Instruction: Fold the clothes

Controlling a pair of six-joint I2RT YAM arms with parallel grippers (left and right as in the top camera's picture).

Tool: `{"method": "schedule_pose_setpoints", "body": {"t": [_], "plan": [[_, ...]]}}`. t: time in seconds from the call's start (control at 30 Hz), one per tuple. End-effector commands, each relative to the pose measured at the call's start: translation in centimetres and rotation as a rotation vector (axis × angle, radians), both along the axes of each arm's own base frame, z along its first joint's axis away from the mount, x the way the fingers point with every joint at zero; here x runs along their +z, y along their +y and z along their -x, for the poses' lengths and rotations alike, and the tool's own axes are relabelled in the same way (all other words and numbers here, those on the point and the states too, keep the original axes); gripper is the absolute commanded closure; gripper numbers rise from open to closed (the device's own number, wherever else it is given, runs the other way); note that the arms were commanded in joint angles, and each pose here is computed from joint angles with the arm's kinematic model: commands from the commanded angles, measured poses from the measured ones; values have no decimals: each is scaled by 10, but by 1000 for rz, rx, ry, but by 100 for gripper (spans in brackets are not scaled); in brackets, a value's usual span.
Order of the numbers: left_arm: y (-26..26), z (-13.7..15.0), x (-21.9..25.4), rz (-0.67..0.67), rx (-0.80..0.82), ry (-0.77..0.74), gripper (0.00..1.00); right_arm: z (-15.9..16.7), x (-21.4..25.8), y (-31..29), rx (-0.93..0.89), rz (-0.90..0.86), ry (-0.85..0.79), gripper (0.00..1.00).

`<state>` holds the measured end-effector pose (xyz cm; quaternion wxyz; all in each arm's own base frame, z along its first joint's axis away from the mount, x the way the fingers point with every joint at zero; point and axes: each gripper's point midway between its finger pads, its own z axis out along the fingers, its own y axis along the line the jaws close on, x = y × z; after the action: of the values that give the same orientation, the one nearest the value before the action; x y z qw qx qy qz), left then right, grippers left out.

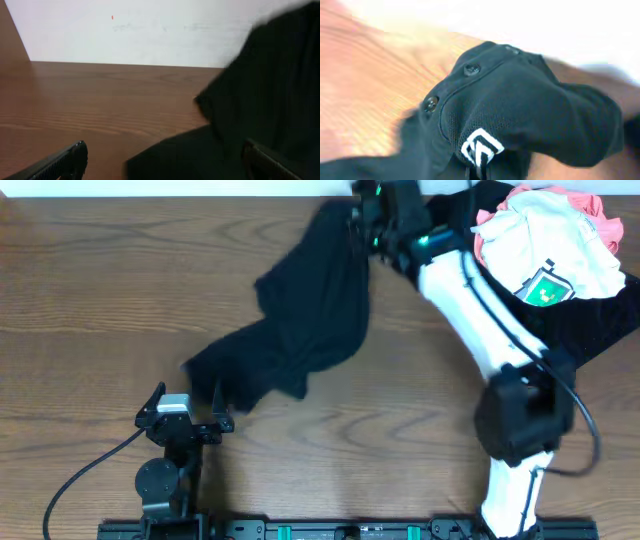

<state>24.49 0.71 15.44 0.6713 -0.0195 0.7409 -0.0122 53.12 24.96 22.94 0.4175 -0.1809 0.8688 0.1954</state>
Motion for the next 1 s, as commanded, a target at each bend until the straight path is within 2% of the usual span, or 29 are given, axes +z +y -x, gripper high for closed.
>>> {"method": "schedule_pose_setpoints", "body": {"t": [0.0, 0.2, 0.4, 0.5, 0.67, 0.8, 0.97], "plan": [[-1, 1, -15, 6, -6, 46, 2, 41, 108, 16, 275, -35, -226, 99], [-1, 1, -15, 6, -7, 46, 2, 130, 145, 40, 738, -62, -320, 99], [-1, 1, -15, 6, -7, 46, 2, 188, 117, 48, 983, 18, -284, 99], [-1, 1, -15, 6, -7, 46, 2, 197, 103, 39, 1009, 89, -251, 99], [-1, 1, -15, 6, -6, 46, 2, 184, 101, 8, 898, 223, -231, 99], [-1, 1, -15, 6, -7, 45, 2, 186, 128, -11, 870, 246, -324, 99], [-1, 1, -15, 6, -6, 46, 2, 209, 159, -9, 941, 198, -450, 99]]}}
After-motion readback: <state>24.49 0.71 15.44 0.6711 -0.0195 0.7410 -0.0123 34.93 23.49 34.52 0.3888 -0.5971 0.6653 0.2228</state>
